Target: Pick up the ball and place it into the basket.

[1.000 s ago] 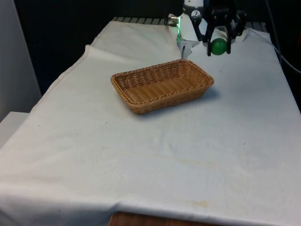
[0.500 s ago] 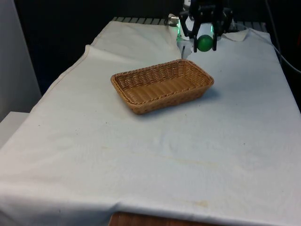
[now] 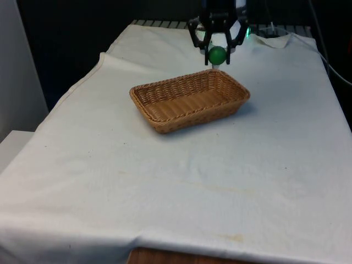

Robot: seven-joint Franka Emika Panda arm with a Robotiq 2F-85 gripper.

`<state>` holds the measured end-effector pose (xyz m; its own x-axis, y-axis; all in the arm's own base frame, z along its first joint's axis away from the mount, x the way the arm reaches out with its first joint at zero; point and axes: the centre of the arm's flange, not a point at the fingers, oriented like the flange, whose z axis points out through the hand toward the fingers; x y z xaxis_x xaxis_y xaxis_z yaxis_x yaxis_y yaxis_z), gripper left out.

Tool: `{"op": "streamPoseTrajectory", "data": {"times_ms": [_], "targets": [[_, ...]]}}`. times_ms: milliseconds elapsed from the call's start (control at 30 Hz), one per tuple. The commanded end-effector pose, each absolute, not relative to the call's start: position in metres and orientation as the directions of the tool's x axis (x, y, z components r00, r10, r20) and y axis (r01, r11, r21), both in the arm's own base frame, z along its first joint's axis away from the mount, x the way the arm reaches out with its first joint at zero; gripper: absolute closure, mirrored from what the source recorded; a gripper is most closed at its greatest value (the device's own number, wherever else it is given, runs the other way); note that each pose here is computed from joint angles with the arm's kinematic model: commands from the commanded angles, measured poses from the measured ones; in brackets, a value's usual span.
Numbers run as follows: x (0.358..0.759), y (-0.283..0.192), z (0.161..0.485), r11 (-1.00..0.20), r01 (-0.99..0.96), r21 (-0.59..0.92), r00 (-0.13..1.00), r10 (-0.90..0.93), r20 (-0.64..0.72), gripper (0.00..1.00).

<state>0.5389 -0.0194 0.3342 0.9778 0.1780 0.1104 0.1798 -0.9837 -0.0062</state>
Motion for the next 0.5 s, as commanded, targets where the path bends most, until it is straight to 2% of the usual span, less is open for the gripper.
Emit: {"op": "streamPoseTrajectory", "data": {"times_ms": [0, 467], "targets": [[0.538, -0.026, 0.331, -0.984, 0.179, 0.001, 0.977, 0.178, 0.118, 0.99], [0.519, -0.063, 0.295, -0.987, 0.161, 0.022, 0.981, 0.162, 0.107, 0.99]]}}
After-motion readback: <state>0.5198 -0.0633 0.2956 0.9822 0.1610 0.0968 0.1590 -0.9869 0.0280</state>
